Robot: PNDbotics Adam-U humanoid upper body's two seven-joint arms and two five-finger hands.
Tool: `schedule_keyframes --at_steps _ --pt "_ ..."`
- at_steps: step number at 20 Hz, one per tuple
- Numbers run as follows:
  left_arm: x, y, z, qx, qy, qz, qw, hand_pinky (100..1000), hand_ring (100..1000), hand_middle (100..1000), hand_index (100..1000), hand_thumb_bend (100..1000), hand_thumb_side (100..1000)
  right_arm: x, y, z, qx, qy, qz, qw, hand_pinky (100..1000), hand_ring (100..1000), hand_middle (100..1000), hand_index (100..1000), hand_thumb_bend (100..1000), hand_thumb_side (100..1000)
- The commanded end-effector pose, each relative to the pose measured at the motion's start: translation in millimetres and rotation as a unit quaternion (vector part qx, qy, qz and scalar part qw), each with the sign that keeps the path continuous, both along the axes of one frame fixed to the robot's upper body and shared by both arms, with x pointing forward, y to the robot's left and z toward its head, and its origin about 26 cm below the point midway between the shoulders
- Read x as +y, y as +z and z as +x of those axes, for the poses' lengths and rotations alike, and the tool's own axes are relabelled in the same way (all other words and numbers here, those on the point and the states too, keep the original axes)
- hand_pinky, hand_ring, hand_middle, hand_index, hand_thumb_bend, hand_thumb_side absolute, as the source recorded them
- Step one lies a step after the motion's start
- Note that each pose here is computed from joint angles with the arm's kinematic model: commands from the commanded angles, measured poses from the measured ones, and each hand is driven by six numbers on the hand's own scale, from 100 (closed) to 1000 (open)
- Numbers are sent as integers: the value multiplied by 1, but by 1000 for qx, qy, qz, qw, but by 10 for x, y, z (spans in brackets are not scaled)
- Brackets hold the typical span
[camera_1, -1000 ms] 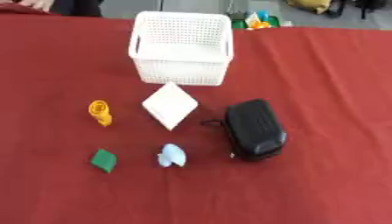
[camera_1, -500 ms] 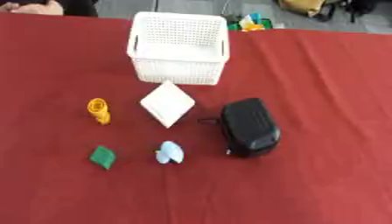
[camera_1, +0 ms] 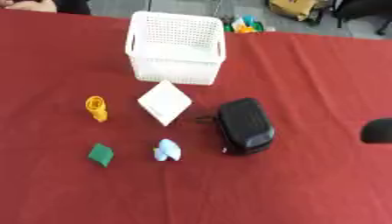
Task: Pick up objects on the table and place them in the box.
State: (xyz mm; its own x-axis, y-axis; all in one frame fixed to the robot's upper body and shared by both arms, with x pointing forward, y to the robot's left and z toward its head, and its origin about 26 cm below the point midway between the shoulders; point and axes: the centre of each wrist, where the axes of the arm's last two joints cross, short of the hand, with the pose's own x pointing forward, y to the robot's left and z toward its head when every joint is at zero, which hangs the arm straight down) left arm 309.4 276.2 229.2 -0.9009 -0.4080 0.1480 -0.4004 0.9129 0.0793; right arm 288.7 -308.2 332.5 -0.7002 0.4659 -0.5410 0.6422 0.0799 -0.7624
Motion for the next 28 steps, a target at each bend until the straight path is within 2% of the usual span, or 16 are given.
schedule_keyframes --at_steps 1,3,7,10,14,18,25,28 --pt "-5 75 -35 -9 -7 15 1000 596 541 509 725 118 901 73 116 -51 0 -23 -54 998 866 883 859 827 779 1000" --pt "-17 73 -34 -7 -11 17 1000 595 541 509 726 118 901 145 127 -27 13 -25 -67 997 866 884 859 829 788 1000" --pt "-43 66 -30 -2 -19 20 1000 594 540 508 726 116 900 279 164 186 40 -23 -61 997 874 889 864 839 832 1000" --pt "-45 59 -30 1 -21 18 1000 592 539 508 726 116 901 352 120 397 64 -26 -28 997 888 889 885 886 937 1000" --pt "-47 58 -29 1 -23 15 1000 591 540 508 726 115 899 486 14 550 88 -28 19 996 901 899 898 919 987 1000" --pt "-57 55 -27 2 -26 14 1000 590 540 523 726 114 898 698 -103 694 107 -44 62 991 904 908 891 903 987 1000" --pt "-70 51 -25 3 -30 12 999 589 540 525 726 112 895 987 -354 921 144 -82 54 985 919 919 893 905 987 1000" --pt "-77 51 -24 4 -32 12 999 589 540 526 725 112 896 1071 -457 977 140 -88 55 985 931 921 893 900 983 1000"
